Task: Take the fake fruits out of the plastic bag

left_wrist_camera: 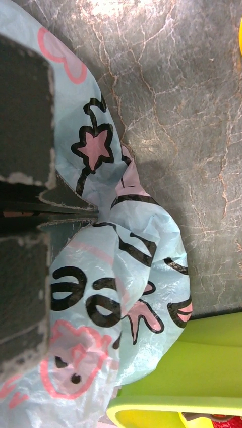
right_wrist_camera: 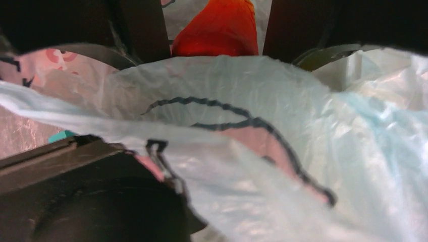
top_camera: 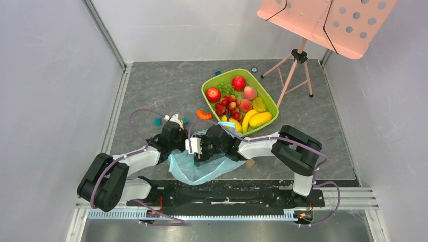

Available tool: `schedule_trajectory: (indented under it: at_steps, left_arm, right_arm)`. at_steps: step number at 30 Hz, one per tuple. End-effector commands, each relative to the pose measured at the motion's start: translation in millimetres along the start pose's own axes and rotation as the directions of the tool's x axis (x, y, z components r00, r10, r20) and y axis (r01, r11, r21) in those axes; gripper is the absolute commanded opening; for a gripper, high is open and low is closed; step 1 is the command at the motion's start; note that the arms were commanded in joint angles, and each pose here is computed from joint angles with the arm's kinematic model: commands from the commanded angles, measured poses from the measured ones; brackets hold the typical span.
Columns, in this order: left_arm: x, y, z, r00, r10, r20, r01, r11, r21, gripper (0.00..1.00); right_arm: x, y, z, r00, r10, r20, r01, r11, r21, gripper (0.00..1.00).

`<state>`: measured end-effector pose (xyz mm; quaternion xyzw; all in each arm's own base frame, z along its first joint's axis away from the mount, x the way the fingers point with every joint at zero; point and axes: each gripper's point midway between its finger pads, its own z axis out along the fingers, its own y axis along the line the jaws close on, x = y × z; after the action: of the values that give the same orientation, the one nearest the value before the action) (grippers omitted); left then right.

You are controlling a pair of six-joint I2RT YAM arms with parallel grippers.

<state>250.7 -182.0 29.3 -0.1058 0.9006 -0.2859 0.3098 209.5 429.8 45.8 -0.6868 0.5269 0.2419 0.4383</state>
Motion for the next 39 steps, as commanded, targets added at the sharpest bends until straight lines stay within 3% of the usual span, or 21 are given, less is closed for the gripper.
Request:
schedule_trajectory:
  at_steps: [1, 5, 10, 27, 34, 39]
  left_arm:
    - [-7, -25, -2, 0.999, 0.043, 0.011, -0.044, 0.994, 0.100, 0.02]
    - [-6, -23, -3, 0.999, 0.036, 0.013, -0.038, 0.995, 0.096, 0.02]
    - [-7, -18, -5, 0.999, 0.027, 0.029, -0.029, 0.997, 0.072, 0.02]
    - [-17, -6, -14, 0.996, 0.019, 0.083, -0.019, 1.000, -0.005, 0.02]
    - [-19, -8, -14, 0.997, 0.016, 0.081, -0.015, 1.000, -0.010, 0.02]
    - [-19, -5, -15, 0.997, 0.010, 0.079, -0.007, 0.999, -0.031, 0.02]
  right_arm:
    - [-6, -18, 7, 1.000, 0.016, 0.015, -0.016, 0.999, 0.047, 0.55]
    - [-5, -19, -1, 0.999, 0.037, 0.014, -0.038, 0.998, 0.058, 0.40]
    - [-20, -17, -22, 0.998, 0.042, 0.048, -0.045, 0.997, 0.061, 0.33]
    - [-87, 46, -119, 0.962, 0.135, 0.239, -0.112, 0.988, -0.108, 0.30]
    - [-136, 11, -157, 0.929, 0.173, 0.327, -0.188, 0.982, 0.015, 0.30]
    - [-184, -22, -172, 0.875, 0.240, 0.421, -0.277, 0.961, 0.027, 0.31]
